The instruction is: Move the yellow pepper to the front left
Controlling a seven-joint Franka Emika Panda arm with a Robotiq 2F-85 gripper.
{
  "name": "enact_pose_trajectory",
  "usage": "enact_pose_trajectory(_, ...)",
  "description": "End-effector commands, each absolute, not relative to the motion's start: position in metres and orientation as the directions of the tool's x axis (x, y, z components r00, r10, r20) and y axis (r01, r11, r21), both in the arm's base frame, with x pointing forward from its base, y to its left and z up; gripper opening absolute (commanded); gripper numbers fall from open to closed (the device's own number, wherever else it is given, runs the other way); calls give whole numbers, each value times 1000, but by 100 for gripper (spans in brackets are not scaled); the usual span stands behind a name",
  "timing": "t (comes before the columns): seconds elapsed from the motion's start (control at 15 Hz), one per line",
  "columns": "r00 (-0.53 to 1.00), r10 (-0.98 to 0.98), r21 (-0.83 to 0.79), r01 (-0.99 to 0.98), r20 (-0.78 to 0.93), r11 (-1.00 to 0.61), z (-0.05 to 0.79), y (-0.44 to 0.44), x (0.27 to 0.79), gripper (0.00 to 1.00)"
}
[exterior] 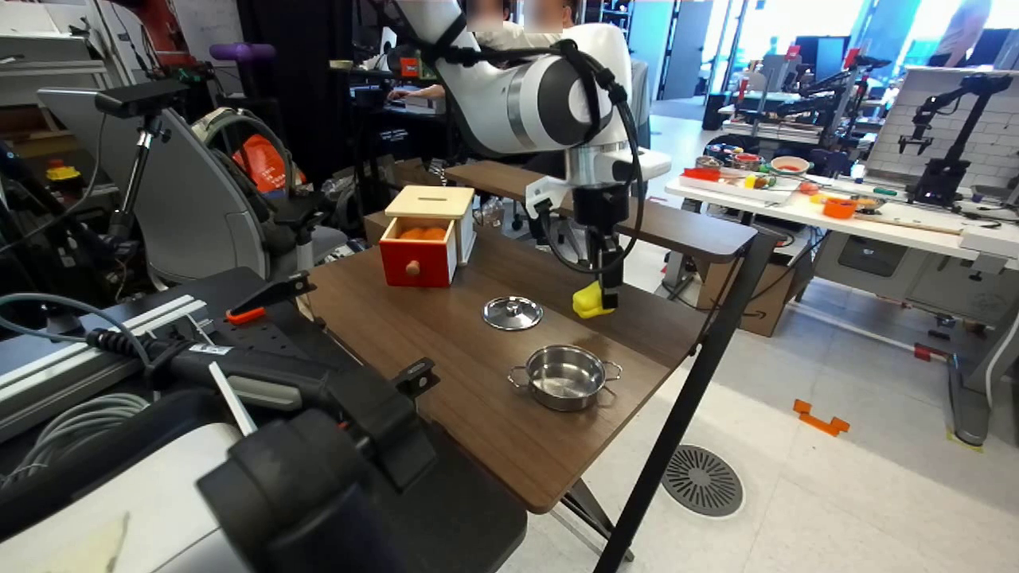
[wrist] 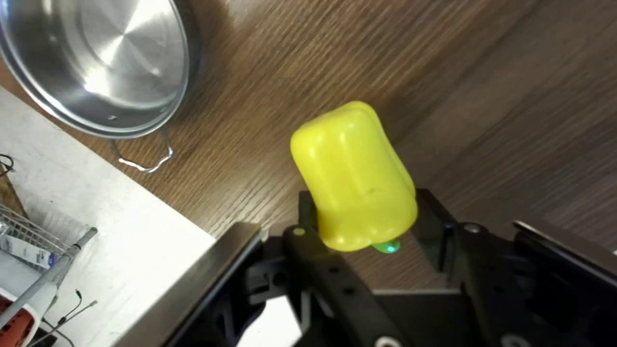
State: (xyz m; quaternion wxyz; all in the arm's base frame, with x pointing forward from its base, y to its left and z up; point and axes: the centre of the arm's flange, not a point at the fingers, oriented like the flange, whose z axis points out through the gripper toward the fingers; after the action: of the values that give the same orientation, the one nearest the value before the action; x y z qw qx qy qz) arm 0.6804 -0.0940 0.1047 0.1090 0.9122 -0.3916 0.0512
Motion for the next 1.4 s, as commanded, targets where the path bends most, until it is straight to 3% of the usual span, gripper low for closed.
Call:
enact_pose_trajectory(0.0, 578, -790, 134, -816, 203, -563, 160, -96, 644, 27)
enact_pose_trajectory(0.2, 472, -867, 99, -882, 162, -462, 182, -95, 617, 27)
enact_pose_trajectory(0.53, 424, -899, 93, -905, 105, -416, 197, -67, 555, 27)
enact_pose_trajectory(0.93, 433, -900, 88, -900, 49, -428, 162, -1, 497, 27)
enact_pose_trajectory(1.33, 471, -882, 37, -881, -6, -471, 122, 48, 475, 27)
